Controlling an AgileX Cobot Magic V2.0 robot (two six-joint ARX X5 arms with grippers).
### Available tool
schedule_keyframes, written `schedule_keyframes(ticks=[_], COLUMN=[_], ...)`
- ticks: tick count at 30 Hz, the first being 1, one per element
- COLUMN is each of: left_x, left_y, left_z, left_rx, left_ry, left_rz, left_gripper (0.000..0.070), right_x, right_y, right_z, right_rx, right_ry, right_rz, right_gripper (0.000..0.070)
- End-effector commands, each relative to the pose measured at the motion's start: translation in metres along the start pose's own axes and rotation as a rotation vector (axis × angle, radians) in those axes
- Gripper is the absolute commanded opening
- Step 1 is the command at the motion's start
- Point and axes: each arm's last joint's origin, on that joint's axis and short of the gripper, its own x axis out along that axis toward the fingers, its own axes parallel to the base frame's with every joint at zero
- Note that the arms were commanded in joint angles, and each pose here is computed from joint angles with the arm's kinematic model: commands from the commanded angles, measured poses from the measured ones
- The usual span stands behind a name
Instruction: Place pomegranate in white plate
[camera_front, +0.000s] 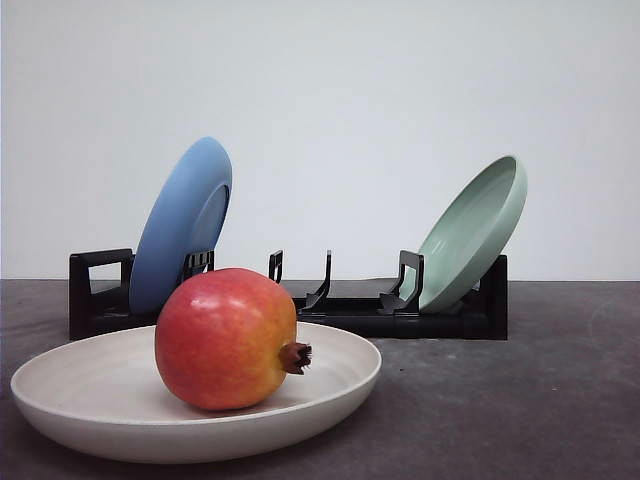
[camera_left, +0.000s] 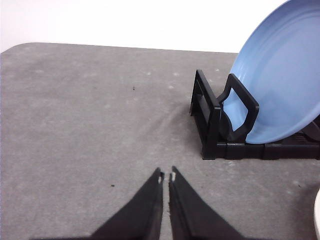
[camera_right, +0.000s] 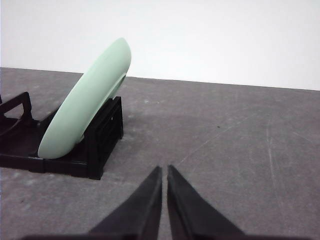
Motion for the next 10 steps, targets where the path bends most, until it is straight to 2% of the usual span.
schedule_keyframes(ticks=[1,10], left_x=[0.0011,0.0011], left_y=[0.0002,0.0002], left_z=[-0.0038,-0.0038], left_rx=[0.009,0.009], left_ry=[0.011,0.011], left_rz=[0.002,0.002], left_gripper=[0.0000,0.0000], right_x=[0.0004,0.0004], right_y=[-0.0002,-0.0002], right_z=[-0.0001,-0.0001], right_rx=[0.010,0.010], right_ry=[-0.009,-0.009], right_rz=[-0.002,-0.002], right_gripper=[0.0016,0.0015])
